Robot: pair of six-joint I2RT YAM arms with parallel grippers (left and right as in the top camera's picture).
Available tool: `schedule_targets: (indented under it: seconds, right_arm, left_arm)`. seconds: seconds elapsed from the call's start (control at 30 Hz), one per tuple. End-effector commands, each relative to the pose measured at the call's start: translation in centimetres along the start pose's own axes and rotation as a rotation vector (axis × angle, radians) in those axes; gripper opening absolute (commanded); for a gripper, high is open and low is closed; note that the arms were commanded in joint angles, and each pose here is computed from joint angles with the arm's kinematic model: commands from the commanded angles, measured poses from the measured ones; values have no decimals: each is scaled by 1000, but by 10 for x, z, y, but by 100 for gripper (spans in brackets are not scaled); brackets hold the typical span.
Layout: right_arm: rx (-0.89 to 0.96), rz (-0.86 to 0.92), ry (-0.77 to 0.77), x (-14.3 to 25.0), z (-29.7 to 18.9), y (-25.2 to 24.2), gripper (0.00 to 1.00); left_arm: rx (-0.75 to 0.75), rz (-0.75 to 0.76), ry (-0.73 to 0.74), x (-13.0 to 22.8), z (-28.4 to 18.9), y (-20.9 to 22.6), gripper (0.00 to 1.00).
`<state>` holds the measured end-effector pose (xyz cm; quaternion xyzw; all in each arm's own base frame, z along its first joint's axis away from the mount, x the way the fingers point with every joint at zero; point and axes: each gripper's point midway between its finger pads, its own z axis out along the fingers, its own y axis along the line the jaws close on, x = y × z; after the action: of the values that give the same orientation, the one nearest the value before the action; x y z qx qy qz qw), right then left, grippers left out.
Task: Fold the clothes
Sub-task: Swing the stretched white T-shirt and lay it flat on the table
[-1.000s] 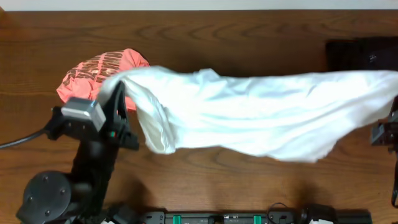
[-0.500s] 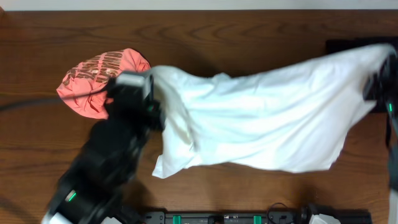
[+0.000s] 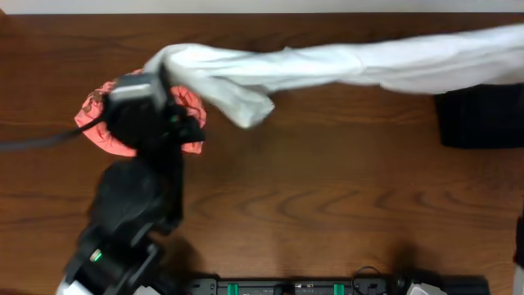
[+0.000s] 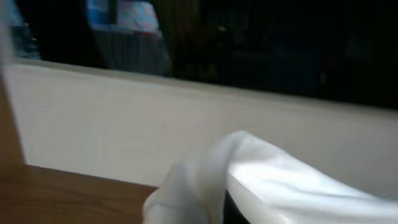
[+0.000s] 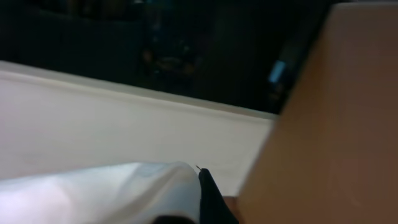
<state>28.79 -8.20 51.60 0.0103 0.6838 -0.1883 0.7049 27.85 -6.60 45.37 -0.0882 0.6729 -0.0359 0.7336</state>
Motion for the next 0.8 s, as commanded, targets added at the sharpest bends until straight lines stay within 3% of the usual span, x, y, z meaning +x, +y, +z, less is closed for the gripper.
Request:
schedule_targets:
  seconds: [0.0,0.33,0.77]
  right_arm:
    - [95,63,28,3,-15,-22,1]
    - [121,105,21,0,-50,-28,1]
    - [79,95,261,60,-27,-16,1]
  left_arm:
    - [-72,-38,-64,-26,-21,28,6]
    - [48,-92,-86,-40,-49,22,6]
    - [85,76,141,36,-14,-26,6]
